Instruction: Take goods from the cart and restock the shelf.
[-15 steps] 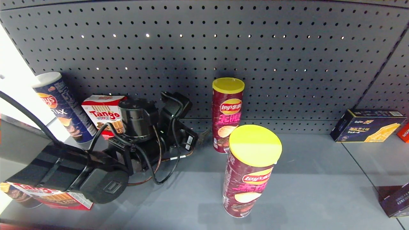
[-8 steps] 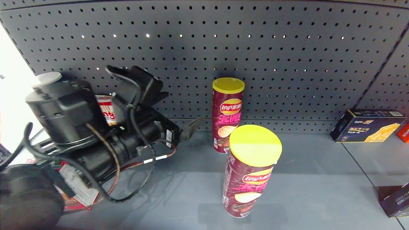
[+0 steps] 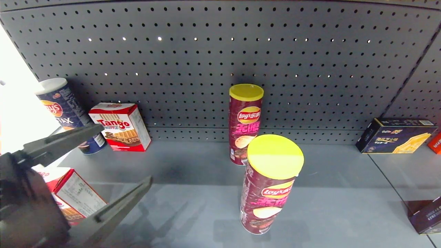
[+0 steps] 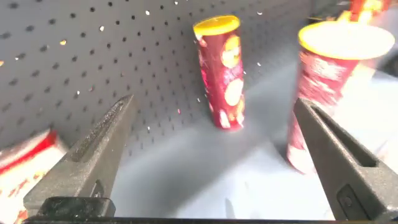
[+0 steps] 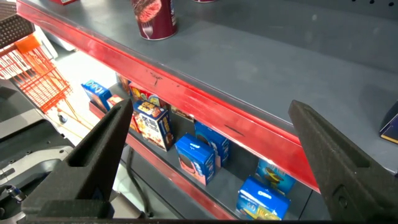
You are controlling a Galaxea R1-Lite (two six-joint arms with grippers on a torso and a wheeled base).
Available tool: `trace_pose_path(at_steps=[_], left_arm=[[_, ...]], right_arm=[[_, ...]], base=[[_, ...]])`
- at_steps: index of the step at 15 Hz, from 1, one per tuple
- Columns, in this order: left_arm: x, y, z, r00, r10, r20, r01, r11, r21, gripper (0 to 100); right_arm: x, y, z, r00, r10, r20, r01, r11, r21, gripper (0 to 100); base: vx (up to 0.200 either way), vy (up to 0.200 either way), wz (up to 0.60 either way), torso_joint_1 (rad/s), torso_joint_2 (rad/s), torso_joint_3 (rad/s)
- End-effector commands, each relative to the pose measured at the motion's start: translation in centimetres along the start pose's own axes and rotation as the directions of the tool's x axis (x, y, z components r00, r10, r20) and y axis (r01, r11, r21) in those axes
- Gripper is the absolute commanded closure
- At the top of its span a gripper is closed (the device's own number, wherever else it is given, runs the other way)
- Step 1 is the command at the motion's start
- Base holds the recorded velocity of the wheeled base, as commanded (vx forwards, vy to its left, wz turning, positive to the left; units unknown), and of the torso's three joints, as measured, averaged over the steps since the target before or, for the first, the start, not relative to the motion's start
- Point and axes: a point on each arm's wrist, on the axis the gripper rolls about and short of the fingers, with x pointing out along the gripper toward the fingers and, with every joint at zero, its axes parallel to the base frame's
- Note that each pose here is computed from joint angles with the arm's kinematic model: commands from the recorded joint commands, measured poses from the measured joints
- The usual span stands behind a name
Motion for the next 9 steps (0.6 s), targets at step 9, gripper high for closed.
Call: trace_pose_path(at_steps=[9], left_arm=[[-13.7, -2.3, -6.7, 0.908, 0.417, 0.027, -0.417, 0.899, 0.137, 0]], right_arm=[[0.0, 0.0, 0.0, 1.0, 0.001, 0.0, -0.001, 1.0, 0.0, 0]], base=[[0.0, 0.0, 0.0, 0.0, 0.0, 0.0]])
